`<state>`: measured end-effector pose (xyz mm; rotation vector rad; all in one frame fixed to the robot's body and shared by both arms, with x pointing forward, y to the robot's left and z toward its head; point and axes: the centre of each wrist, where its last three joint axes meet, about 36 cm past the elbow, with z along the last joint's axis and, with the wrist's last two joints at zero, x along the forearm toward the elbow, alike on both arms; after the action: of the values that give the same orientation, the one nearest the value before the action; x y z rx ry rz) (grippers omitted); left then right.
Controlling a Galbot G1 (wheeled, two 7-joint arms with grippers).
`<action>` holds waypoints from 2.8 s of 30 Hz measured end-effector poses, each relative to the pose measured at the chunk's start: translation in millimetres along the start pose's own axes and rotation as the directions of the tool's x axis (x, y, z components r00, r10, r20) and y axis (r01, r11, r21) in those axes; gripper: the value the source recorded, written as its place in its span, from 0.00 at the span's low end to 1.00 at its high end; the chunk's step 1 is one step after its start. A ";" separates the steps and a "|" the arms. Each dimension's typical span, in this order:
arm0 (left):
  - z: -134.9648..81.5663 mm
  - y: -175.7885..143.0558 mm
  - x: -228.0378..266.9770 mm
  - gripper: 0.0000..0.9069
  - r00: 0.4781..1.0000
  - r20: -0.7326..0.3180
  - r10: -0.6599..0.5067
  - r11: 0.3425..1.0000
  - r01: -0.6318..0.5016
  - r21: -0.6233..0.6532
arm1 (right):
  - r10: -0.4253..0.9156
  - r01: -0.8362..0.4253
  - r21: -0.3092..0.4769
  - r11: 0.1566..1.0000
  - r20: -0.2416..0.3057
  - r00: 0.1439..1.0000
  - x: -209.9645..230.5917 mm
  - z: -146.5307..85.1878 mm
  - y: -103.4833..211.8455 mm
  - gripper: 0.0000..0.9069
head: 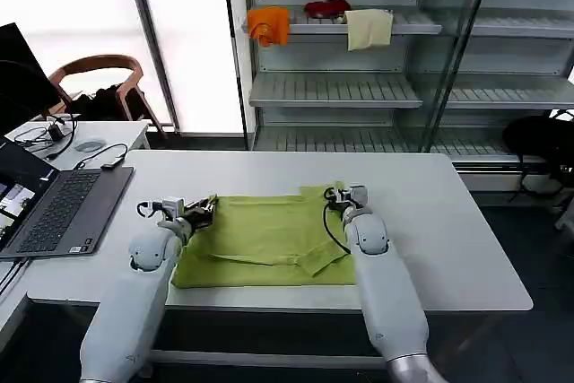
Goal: Fold and organize the clothes.
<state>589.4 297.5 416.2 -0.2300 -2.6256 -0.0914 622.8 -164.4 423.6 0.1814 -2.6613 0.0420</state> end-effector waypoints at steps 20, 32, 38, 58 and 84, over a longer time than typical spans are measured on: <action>-12.9 0.6 43.8 0.00 0.994 0.109 0.023 0.999 -0.026 0.034 | -0.008 0.012 -0.030 0.999 0.151 0.988 71.0 -5.9 -10.5 0.00; 10.8 -6.2 86.9 0.00 0.989 0.138 0.057 0.998 -0.061 0.024 | -0.021 0.028 -0.037 0.999 0.168 0.986 130.3 38.7 -12.2 0.00; 25.6 -12.9 105.9 0.00 0.987 0.141 0.074 0.997 -0.075 0.003 | -0.029 0.035 -0.034 0.999 0.153 0.988 151.7 58.6 -10.9 0.00; 60.7 -25.3 134.9 1.00 0.995 0.099 0.017 0.997 -0.009 -0.081 | 0.016 -0.017 0.008 1.000 0.113 0.994 179.6 88.7 -1.1 1.00; 83.4 -45.9 160.5 1.00 0.978 0.194 -0.078 0.996 0.068 0.054 | 0.062 -0.038 -0.074 0.997 0.349 0.935 205.2 60.9 -33.9 1.00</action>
<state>403.3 284.7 420.5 -0.1322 -2.8293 -0.0334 419.0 -226.5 463.1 0.1069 -3.0197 -0.0696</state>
